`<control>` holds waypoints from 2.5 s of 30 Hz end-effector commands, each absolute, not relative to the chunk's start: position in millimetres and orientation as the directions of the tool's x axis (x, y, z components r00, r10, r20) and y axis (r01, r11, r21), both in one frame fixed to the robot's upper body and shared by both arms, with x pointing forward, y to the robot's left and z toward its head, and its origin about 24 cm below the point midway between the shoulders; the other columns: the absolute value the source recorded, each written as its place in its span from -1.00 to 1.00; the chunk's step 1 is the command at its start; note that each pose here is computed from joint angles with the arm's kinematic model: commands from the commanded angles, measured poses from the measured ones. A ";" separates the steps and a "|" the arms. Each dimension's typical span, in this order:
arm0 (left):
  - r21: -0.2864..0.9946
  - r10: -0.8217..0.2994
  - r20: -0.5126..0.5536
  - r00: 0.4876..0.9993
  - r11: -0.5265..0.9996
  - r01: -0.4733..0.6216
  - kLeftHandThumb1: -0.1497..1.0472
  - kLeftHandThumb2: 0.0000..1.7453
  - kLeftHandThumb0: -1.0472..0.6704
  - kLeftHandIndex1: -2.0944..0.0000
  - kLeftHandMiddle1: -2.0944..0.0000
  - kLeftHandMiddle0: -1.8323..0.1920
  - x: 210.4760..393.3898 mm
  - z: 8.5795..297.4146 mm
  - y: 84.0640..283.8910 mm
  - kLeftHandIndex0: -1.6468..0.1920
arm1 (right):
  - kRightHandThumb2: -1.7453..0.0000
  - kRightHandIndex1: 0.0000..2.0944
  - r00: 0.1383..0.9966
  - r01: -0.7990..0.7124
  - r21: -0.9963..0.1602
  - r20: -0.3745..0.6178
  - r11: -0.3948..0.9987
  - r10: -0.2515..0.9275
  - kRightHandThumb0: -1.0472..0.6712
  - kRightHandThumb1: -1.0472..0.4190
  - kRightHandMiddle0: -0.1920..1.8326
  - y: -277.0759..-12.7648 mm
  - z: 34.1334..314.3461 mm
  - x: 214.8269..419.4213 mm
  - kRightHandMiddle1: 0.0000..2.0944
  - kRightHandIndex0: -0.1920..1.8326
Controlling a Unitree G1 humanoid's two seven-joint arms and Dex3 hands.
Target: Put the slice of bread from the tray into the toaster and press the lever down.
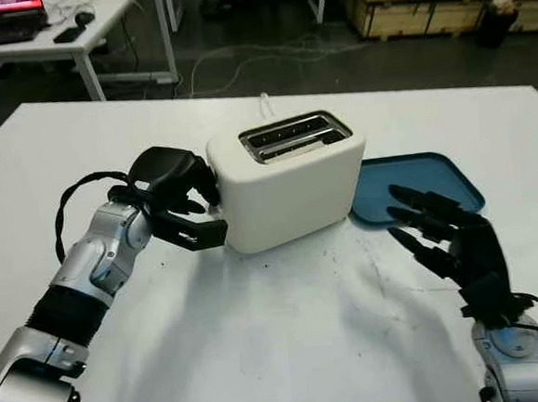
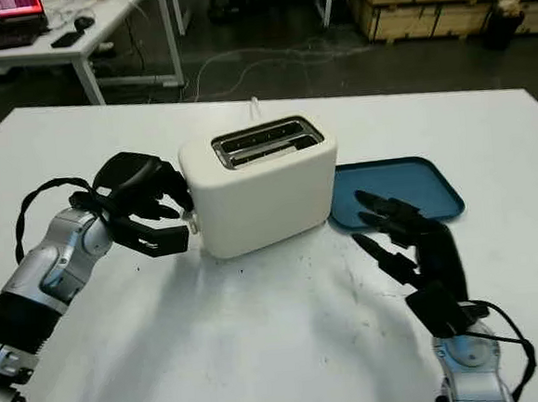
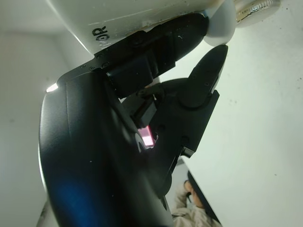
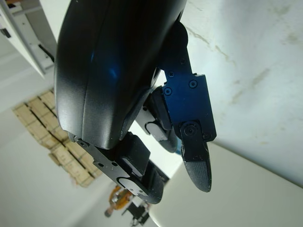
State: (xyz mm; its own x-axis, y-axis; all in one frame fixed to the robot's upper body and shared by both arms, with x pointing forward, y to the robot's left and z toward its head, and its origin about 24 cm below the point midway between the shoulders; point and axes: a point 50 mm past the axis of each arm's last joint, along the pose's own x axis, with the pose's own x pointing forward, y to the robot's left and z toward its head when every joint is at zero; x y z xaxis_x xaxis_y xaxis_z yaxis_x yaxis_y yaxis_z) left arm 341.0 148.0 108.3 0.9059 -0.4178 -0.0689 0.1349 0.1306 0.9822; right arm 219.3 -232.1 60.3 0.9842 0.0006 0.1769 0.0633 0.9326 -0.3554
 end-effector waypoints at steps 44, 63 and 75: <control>0.870 -0.296 0.307 0.905 0.472 -0.141 0.66 -1.00 -0.27 1.00 -0.23 0.04 282.8 111.1 173.4 -0.50 | 0.96 -0.99 0.965 0.036 -0.338 0.256 0.940 0.055 -0.27 -0.83 -0.10 -209.9 67.6 266.1 -1.00 -0.01; 0.612 -0.067 0.446 0.893 0.751 -0.249 0.66 -0.99 -0.30 1.00 -0.10 0.20 268.2 137.4 183.8 -0.32 | 1.00 -0.99 0.957 0.053 -0.347 0.284 0.937 0.051 -0.16 -0.79 -0.17 -235.3 107.3 300.4 -1.00 -0.08; 0.601 0.052 0.383 0.922 0.744 -0.291 0.71 -1.00 -0.44 1.00 0.23 0.21 260.3 118.0 186.9 -0.17 | 1.00 -1.00 0.972 0.020 -0.304 0.230 0.952 0.053 -0.09 -0.76 -0.24 -235.9 114.0 309.2 -1.00 -0.15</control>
